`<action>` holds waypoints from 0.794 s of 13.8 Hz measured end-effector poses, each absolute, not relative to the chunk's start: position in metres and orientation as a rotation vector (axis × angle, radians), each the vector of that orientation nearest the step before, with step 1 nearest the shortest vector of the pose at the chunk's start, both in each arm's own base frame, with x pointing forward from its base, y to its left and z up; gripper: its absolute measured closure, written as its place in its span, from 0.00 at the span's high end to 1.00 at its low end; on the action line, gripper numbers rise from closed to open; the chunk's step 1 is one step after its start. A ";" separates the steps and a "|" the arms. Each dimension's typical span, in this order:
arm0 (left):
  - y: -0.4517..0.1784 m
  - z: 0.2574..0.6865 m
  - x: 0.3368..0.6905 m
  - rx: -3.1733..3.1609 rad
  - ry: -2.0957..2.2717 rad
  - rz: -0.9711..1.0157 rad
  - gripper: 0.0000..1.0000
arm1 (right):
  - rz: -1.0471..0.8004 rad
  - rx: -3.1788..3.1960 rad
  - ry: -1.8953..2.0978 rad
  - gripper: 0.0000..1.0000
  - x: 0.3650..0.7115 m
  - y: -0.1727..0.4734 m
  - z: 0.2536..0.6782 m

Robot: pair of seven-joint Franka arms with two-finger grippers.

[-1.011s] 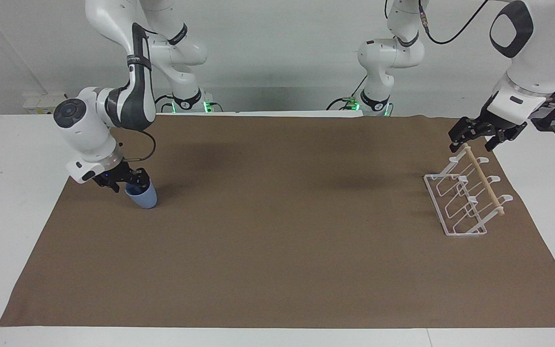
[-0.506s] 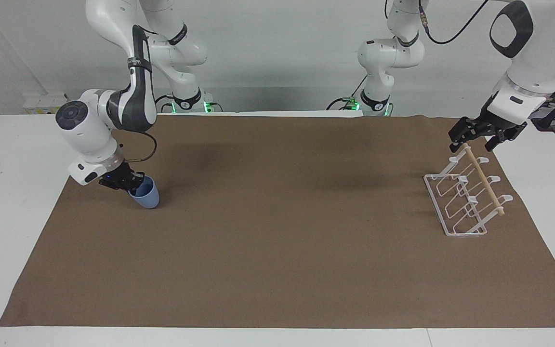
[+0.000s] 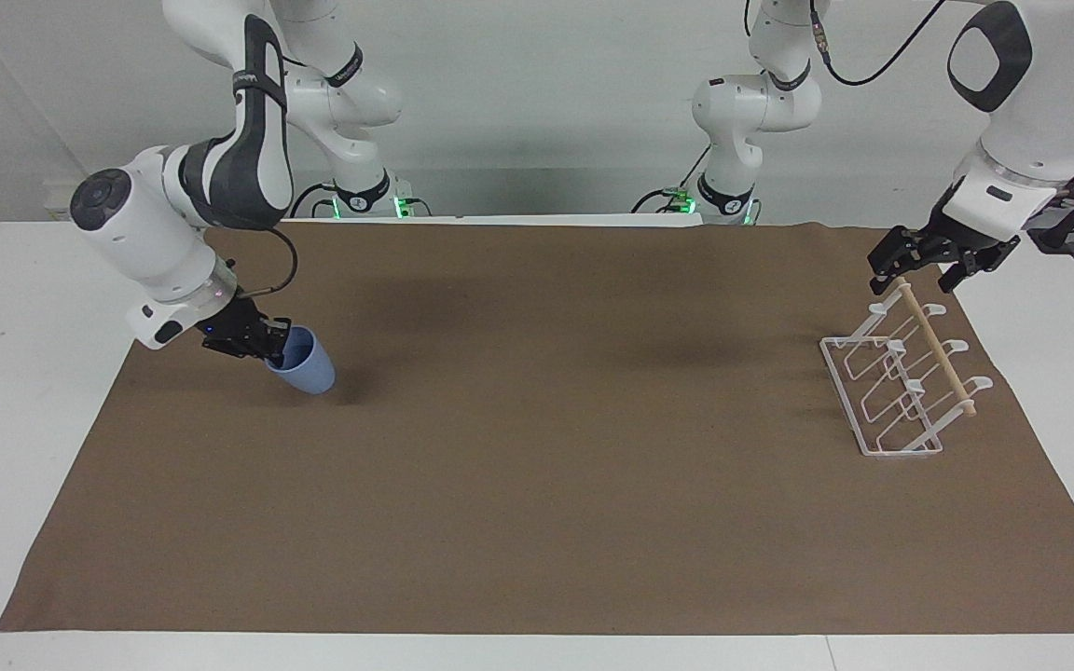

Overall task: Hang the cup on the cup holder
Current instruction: 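Lift the blue cup with the right gripper toward the left gripper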

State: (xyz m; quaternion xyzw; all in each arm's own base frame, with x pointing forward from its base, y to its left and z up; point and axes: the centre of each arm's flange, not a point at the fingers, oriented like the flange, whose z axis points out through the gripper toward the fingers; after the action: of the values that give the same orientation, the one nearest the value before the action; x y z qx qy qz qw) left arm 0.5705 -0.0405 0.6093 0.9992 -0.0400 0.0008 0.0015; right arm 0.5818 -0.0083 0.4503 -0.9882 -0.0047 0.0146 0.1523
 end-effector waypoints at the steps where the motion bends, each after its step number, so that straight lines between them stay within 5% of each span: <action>1: -0.041 0.609 0.570 3.136 -0.125 0.002 1.00 | 0.031 -2.767 -0.003 0.05 0.585 0.014 0.456; 11: -0.042 0.609 0.570 3.136 -0.130 0.002 1.00 | 0.138 -2.163 0.422 0.05 0.563 0.277 0.474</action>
State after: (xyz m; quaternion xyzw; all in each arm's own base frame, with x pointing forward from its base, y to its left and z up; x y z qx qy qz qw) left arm 0.5704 -0.0422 0.6094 0.9991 -0.0415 0.0008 0.0016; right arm 0.5627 0.2767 0.4742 -0.8748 0.1706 0.0560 0.4500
